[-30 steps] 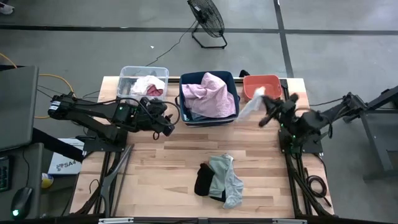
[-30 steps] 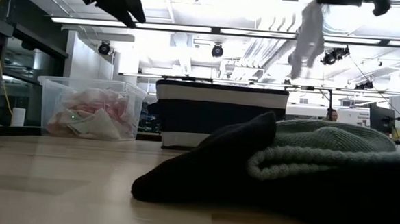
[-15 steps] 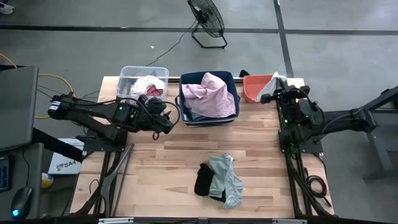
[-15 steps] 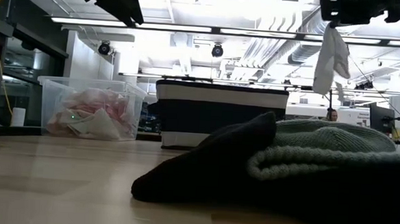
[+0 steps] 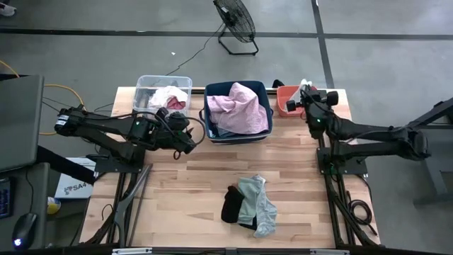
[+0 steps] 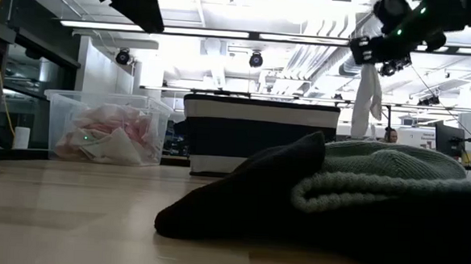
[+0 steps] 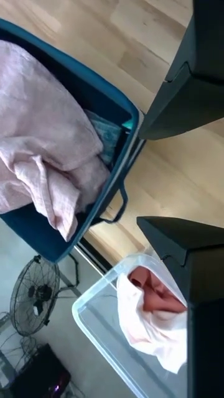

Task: Pick & Place Cloths
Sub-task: Put the white sock into the orange bin

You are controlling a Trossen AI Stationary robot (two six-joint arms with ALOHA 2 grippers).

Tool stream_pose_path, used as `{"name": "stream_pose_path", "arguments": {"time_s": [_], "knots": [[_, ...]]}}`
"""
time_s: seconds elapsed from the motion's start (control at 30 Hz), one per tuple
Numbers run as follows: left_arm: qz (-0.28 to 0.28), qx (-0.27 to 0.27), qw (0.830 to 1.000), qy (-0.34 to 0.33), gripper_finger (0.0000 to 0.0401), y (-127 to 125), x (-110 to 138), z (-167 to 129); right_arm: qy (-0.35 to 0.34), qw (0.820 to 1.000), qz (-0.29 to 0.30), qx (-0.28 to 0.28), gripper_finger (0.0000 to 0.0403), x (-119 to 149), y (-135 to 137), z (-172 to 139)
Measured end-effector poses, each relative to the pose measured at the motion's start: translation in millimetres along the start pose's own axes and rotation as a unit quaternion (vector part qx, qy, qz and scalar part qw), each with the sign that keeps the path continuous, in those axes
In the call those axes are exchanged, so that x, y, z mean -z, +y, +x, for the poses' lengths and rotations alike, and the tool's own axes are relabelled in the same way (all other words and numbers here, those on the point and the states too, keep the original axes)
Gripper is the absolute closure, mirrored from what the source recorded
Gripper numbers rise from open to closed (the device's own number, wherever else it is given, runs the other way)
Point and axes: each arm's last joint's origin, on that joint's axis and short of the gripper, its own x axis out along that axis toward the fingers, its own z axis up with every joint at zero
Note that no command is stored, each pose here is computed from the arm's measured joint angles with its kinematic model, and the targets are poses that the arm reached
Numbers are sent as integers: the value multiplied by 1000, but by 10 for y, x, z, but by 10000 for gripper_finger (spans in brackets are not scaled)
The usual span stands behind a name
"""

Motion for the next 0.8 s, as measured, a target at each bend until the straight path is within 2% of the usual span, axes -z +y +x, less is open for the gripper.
{"name": "stream_pose_path", "arguments": {"time_s": [0.23, 0.4, 0.63, 0.8], "knots": [[41, -10, 999, -8, 195, -25, 135, 93, 48, 998, -28, 39, 399, 157, -55, 294], [31, 11, 999, -34, 195, -39, 285, 157, 80, 995, -48, 43, 399, 261, -77, 477], [22, 69, 994, -80, 195, 12, 416, 184, 169, 985, -23, 4, 399, 550, -78, 788], [10, 127, 983, -130, 195, 81, 439, 122, 228, 974, 0, -12, 399, 744, -84, 964]]}}
